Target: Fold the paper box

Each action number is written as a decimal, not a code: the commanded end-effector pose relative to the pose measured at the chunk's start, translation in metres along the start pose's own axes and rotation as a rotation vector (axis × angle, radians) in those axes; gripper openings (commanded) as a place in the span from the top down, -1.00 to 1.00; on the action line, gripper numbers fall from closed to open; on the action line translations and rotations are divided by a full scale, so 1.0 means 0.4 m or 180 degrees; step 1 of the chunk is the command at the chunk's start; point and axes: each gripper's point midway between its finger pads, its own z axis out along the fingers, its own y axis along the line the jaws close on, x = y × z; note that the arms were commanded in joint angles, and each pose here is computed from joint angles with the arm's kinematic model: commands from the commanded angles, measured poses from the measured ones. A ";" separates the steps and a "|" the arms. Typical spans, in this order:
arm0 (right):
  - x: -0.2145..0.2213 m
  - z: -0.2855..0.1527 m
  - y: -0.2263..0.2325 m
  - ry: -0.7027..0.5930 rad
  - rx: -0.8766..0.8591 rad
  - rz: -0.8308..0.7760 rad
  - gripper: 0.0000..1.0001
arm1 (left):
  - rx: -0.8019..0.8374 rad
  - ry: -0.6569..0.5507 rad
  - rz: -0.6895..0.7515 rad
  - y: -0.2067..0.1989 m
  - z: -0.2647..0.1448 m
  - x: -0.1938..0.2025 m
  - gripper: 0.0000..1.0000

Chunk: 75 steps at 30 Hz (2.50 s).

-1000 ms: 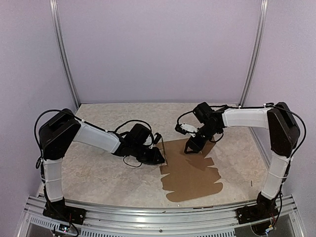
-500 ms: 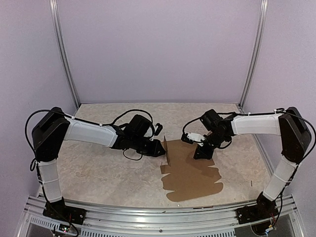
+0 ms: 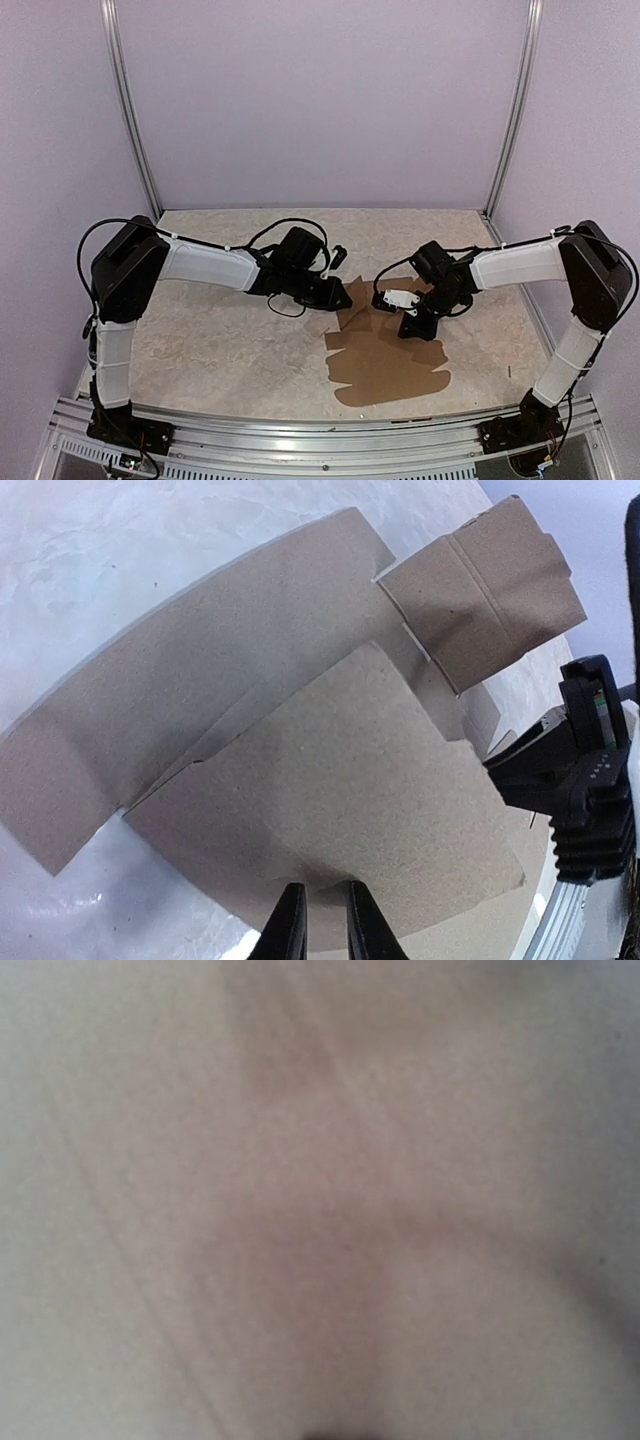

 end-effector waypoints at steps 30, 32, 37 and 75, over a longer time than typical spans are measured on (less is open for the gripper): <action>-0.126 -0.186 -0.024 -0.0583 0.0010 0.0018 0.68 | -0.0560 0.0932 -0.0314 0.191 0.170 0.197 0.75; -0.163 -0.256 -0.066 -0.0728 0.0237 0.0018 0.55 | -0.0518 0.0916 -0.0300 0.180 0.166 0.184 0.75; -0.170 -0.324 -0.187 -0.0801 0.0591 0.0201 0.37 | -0.0399 0.0909 -0.0202 0.144 0.158 0.160 0.75; 0.005 -0.197 -0.228 -0.0111 -0.0494 0.2018 0.67 | -0.0759 -0.0393 -0.1458 0.238 -0.199 -0.102 0.06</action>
